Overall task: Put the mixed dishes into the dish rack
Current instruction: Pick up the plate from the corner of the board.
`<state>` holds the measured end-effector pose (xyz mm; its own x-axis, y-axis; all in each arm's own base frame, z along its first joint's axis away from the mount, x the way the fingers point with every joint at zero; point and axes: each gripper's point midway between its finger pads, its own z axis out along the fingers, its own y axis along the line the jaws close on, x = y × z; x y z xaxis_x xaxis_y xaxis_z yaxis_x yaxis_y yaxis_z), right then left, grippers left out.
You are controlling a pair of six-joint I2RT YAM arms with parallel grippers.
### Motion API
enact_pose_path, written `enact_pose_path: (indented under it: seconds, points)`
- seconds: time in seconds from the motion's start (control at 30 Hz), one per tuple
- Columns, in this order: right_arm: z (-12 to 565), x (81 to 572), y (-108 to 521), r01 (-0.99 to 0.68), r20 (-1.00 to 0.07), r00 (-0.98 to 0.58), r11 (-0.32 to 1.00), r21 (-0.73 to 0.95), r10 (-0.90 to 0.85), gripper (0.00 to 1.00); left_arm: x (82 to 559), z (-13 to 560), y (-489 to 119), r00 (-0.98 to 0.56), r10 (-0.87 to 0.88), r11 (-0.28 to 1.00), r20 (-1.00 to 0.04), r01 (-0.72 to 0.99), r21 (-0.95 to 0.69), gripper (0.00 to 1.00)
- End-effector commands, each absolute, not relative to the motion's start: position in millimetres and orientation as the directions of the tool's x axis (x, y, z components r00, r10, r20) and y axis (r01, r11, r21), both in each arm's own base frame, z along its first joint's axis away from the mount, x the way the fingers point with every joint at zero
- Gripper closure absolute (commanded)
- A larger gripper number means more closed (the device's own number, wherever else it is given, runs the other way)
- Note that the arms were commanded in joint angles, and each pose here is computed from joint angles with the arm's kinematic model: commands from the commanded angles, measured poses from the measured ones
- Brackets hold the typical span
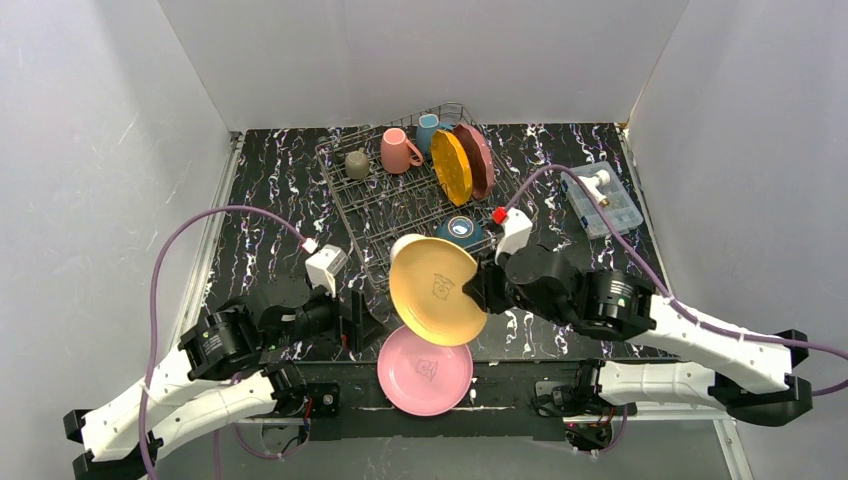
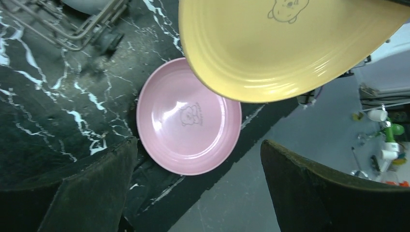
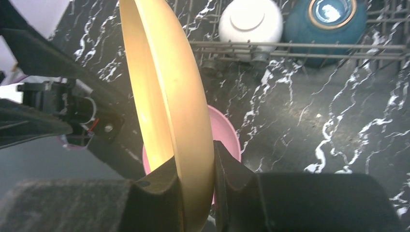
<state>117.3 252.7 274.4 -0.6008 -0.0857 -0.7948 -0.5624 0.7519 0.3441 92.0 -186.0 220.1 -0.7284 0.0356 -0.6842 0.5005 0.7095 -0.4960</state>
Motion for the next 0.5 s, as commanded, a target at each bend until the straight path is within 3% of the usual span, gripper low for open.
enact_pose_path:
  seconds: [0.0, 0.47]
  points:
    - [309.1, 142.5, 254.8, -0.536, -0.858, -0.509, 0.804, 0.259, -0.064, 0.99, 100.7, 219.5, -158.5, -0.676, 0.078, 0.782, -0.733, 0.498, -0.376, 0.02]
    - [360.2, 208.7, 274.8, -0.374, -0.920, -0.325, 0.923, -0.088, -0.219, 0.99, 103.6, 203.4, -147.2, -0.655, 0.133, 0.807, -0.744, 0.507, -0.303, 0.02]
